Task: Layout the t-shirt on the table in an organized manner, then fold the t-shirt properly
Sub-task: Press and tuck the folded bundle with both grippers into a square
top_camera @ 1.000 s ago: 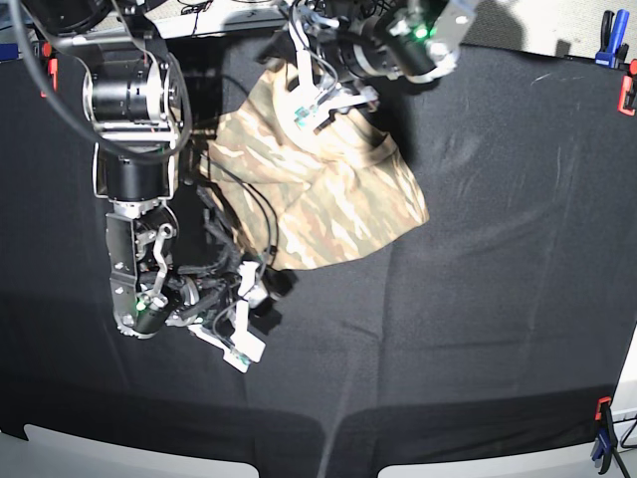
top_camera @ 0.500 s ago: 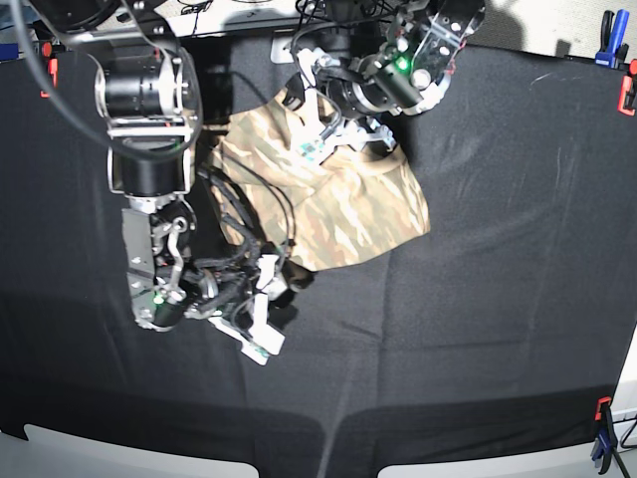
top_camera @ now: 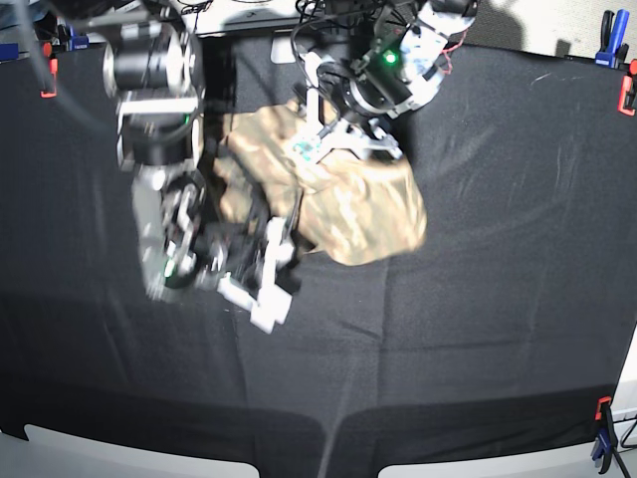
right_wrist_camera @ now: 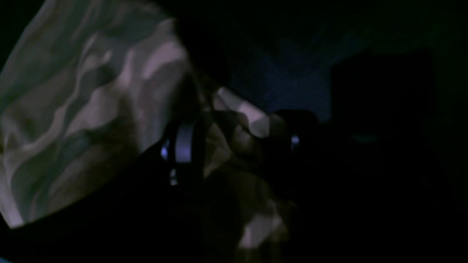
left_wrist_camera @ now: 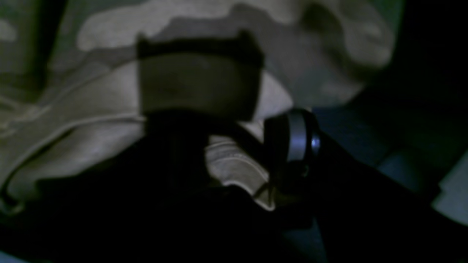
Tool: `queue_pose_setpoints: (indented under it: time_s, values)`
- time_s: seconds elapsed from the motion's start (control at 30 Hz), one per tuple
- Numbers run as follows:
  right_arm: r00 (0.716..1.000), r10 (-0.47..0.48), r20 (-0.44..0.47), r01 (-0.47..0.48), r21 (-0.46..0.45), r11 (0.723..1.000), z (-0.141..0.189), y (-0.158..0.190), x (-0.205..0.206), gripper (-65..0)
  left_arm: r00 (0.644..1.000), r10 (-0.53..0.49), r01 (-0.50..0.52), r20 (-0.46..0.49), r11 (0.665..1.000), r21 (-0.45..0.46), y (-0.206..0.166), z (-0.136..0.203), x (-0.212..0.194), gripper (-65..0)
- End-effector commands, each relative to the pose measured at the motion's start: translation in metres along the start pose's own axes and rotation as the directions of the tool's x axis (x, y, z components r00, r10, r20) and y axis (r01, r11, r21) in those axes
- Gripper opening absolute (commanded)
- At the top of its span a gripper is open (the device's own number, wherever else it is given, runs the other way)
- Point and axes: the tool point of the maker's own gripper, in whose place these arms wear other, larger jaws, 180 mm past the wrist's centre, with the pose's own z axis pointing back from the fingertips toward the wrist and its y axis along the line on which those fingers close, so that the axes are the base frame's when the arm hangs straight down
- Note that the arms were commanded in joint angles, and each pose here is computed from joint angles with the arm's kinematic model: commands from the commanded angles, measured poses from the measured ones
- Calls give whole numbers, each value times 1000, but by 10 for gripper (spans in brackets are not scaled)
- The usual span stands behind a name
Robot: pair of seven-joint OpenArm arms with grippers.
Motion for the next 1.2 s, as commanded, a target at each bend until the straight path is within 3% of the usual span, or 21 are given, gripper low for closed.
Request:
queue_pose_setpoints:
  time_s: [0.0, 0.17, 0.3, 0.5, 0.8, 1.03, 1.17]
  values:
    - [1000, 23, 11, -23, -1, 1000, 5, 0, 11, -374, 995, -29, 42, -96, 990, 137, 30, 1, -21, -339]
    - [999, 32, -29, -31, 52, 998, 6, 9, 4, -375, 991, -45, 86, -124, 933, 350, 83, 12, -33, -339]
    - [998, 39, -41, -37, 49, 998, 8, 9, 4, -375, 992, -39, 90, -124, 893, 442, 122, 20, -39, -339]
    - [998, 26, -60, -20, 98, 995, 10, 19, 2, -375, 999, 1, 18, -46, 911, 412, 149, 19, -22, -339]
    - [996, -4, -91, 14, 116, 993, 6, 26, -29, -375, 998, 24, -45, 61, 929, 367, 156, 9, 5, -339]
    - [997, 50, -60, -46, 72, 996, 24, 29, -44, -375, 999, 39, -24, -31, 923, 384, 175, -15, -18, -339]
    - [996, 87, -31, -85, 61, 995, 33, 40, -47, -375, 997, 74, -55, -38, 927, 370, 182, -22, -18, -339]
